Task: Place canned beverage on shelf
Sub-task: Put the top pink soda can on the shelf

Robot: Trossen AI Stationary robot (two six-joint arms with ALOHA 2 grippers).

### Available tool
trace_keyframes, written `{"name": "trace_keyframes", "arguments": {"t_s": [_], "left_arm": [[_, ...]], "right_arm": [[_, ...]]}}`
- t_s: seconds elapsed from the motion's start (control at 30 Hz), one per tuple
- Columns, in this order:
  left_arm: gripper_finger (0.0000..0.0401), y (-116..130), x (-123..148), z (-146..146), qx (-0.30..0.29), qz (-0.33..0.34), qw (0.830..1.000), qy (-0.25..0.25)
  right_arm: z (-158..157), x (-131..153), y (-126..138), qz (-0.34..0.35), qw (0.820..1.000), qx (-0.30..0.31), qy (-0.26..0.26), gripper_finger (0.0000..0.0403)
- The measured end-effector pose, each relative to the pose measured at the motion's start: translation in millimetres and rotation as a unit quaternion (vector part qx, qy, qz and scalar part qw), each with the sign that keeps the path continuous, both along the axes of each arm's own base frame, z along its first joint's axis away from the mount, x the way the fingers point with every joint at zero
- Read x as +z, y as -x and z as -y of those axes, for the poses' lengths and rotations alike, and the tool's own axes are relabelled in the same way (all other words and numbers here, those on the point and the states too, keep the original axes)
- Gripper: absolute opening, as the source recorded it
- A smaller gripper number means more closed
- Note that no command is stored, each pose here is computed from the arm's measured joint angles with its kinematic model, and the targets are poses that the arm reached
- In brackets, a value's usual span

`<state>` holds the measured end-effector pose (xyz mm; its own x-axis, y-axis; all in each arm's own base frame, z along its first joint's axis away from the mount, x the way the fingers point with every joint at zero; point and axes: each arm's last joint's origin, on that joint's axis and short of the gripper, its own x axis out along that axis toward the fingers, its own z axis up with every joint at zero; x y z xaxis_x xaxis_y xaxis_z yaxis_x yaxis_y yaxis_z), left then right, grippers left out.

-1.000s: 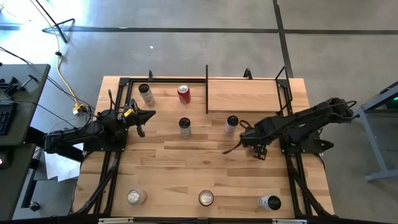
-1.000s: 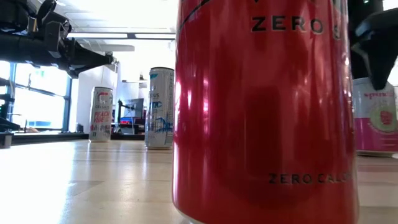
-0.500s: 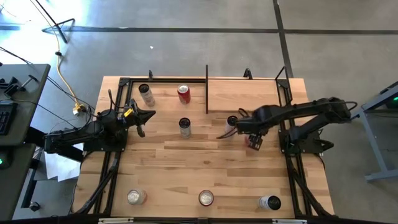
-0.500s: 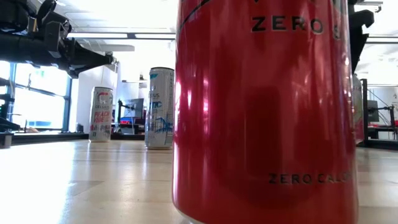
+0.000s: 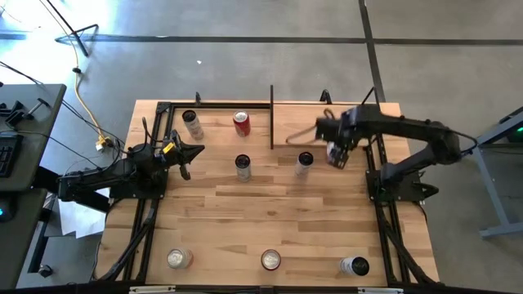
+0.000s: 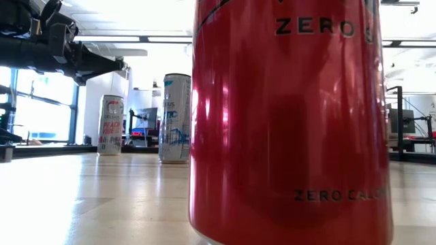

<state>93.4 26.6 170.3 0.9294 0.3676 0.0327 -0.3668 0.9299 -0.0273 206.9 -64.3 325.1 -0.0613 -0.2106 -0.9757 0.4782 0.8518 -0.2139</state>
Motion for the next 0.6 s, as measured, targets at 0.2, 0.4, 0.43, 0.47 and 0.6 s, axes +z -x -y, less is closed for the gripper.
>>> {"name": "trace_keyframes", "arguments": {"t_s": [0.2, 0.4, 0.43, 0.47, 0.6], "left_arm": [[0.0003, 0.0, -0.1, 0.0, 0.0, 0.0, 1.0, 0.0], [0.0003, 0.0, 0.0, 0.0, 0.0, 0.0, 1.0, 0.0], [0.0003, 0.0, 0.0, 0.0, 0.0, 0.0, 1.0, 0.0], [0.0003, 0.0, 0.0, 0.0, 0.0, 0.0, 1.0, 0.0], [0.0003, 0.0, 0.0, 0.0, 0.0, 0.0, 1.0, 0.0]], "right_arm": [[62.6, 2.0, 20.7, -0.022, 0.999, -0.044, 0.011, 0.025], [119.7, -7.6, 38.4, -0.01, 0.999, -0.038, 0.021, 0.025], [127.1, -9.7, 41.4, -0.011, 0.999, -0.035, 0.02, 0.025], [134.5, -12.4, 44.2, -0.012, 0.999, -0.035, 0.018, 0.025], [161.8, -25.3, 53.8, -0.024, 0.998, -0.049, 0.016, 0.025]]}}
